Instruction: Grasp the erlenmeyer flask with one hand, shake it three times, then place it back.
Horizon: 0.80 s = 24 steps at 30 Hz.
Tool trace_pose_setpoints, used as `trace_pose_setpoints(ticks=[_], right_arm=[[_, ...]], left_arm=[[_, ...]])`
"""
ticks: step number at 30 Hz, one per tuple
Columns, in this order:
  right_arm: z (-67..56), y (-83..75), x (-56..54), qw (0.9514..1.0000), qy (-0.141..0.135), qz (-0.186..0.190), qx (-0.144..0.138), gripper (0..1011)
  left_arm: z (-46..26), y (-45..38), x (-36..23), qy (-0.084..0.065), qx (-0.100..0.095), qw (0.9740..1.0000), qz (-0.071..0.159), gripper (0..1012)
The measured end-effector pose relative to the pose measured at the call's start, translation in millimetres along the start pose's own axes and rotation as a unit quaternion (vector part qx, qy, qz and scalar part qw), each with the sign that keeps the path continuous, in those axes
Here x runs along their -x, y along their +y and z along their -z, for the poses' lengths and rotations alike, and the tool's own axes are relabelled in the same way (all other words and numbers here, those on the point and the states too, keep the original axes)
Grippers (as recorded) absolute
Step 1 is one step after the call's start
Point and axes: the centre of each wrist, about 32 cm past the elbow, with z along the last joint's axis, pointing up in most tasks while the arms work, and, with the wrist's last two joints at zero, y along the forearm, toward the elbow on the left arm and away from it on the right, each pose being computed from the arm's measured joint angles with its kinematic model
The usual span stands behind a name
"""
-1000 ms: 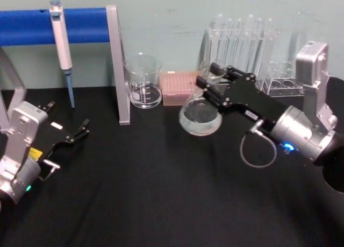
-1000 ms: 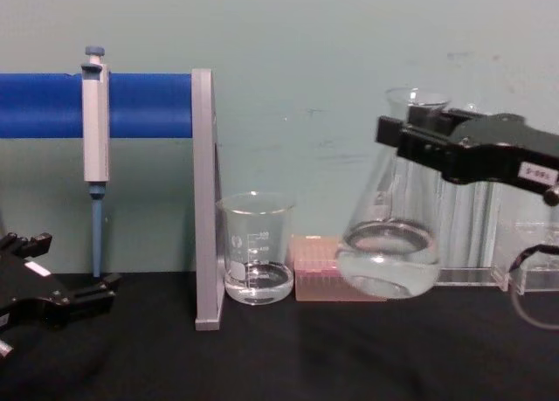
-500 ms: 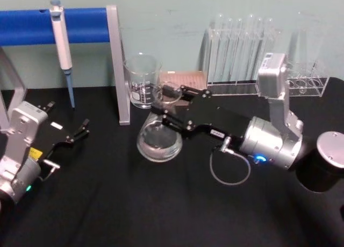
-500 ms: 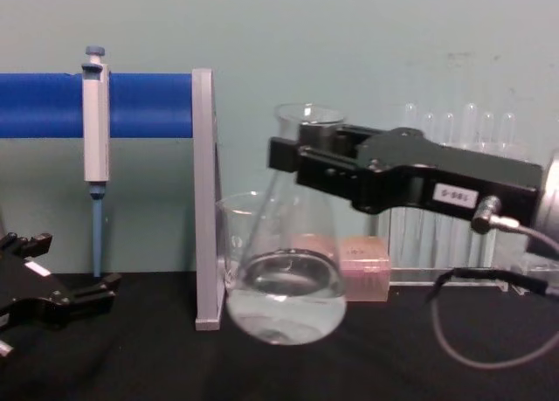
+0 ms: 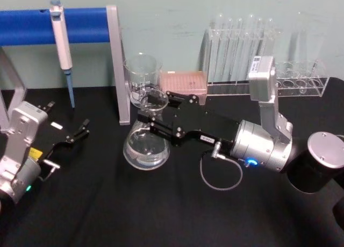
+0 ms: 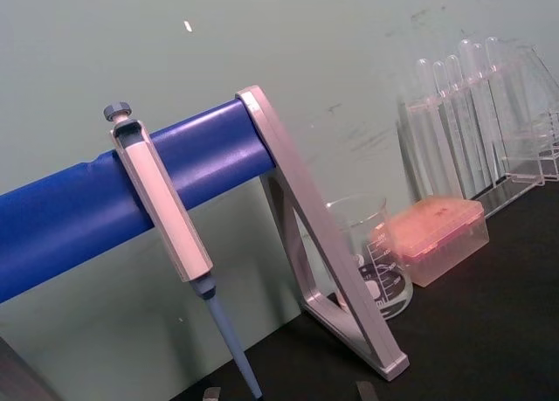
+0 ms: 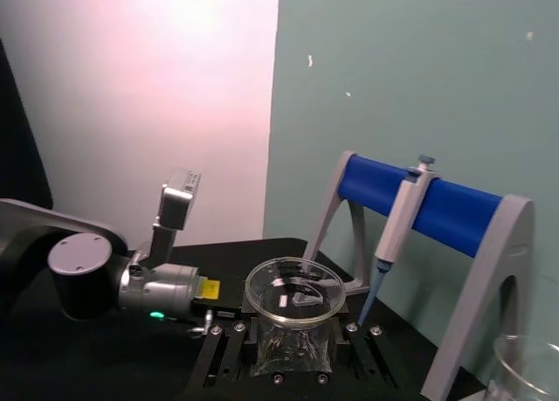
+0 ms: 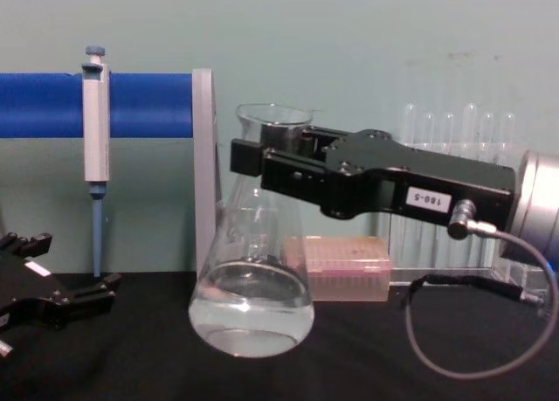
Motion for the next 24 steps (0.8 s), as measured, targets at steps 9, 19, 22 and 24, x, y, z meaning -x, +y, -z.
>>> trace_pose_setpoints(ticks=[9,19,22,24], right_arm=[[-3.5,-22.3,-9.2,0.9978,-0.012,0.066,-0.003,450],[-11.7,-74.5,-14.1,0.9825,-0.03,0.184,0.003,449],[-14.2,-91.0,-13.2,0.9758,-0.035,0.216,0.008,449],[-15.4,-101.5,-11.7,0.9709,-0.037,0.236,0.011,449]], left_arm=[[0.0,0.0,0.0,0.0,0.0,1.0,0.0,1001],[0.0,0.0,0.0,0.0,0.0,1.0,0.0,1001],[0.0,0.0,0.0,0.0,0.0,1.0,0.0,1001],[0.0,0.0,0.0,0.0,0.0,1.0,0.0,1001]])
